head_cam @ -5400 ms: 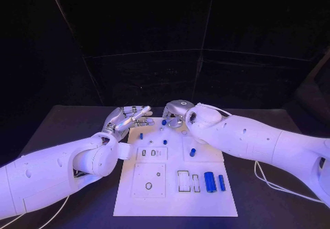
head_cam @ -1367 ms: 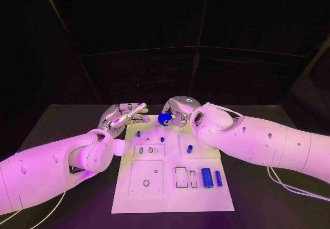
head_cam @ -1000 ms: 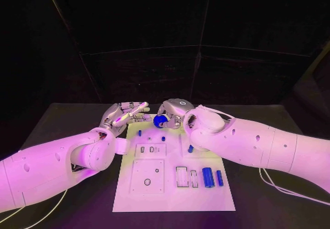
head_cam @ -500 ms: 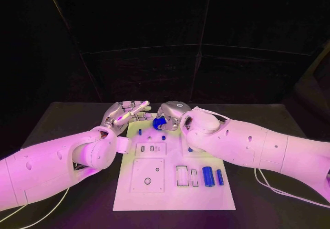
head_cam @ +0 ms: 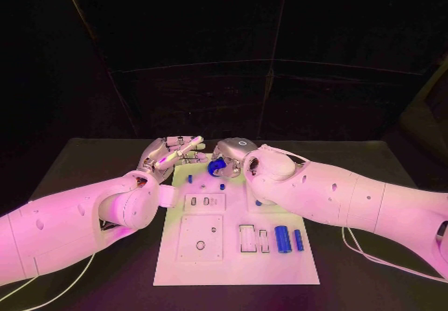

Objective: Assemble the parts on the task board

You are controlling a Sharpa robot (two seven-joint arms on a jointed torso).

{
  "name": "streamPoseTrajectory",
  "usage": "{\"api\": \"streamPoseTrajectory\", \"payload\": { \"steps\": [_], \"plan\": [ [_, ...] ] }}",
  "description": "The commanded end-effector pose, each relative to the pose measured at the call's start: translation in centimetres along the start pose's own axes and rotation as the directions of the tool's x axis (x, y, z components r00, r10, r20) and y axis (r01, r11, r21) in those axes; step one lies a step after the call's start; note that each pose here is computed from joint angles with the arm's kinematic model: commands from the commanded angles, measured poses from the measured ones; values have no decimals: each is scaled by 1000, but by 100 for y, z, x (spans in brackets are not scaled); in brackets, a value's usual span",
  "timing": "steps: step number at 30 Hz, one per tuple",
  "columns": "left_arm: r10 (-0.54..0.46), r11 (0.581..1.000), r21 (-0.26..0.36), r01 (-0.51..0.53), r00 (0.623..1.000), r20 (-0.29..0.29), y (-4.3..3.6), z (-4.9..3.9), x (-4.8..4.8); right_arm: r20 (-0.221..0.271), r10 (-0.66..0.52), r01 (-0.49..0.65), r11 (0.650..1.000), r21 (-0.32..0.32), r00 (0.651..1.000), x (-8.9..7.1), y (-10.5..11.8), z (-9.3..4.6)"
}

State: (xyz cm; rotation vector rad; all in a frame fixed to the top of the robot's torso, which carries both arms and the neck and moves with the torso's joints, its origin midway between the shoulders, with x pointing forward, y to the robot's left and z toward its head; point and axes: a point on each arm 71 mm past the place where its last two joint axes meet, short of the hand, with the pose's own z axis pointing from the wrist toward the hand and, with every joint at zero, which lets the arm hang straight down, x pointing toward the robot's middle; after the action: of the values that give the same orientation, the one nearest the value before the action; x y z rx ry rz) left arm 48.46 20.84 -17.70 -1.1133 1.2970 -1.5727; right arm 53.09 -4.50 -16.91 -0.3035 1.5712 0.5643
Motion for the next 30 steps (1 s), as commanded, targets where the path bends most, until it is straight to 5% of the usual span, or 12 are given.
{"api": "streamPoseTrajectory", "payload": {
  "steps": [1,22,30],
  "plan": [
    [-2,1000,16,2,1000,-15,-22,7,17,-8,-9,9,1000,1,1000,4,-4,7],
    [-1,1000,12,1,1000,-13,-23,4,4,-77,11,-7,999,47,997,48,-120,-19],
    [0,1000,11,0,1000,-12,-25,2,-4,-64,21,-17,997,75,998,32,-193,-43]
  ]
}}
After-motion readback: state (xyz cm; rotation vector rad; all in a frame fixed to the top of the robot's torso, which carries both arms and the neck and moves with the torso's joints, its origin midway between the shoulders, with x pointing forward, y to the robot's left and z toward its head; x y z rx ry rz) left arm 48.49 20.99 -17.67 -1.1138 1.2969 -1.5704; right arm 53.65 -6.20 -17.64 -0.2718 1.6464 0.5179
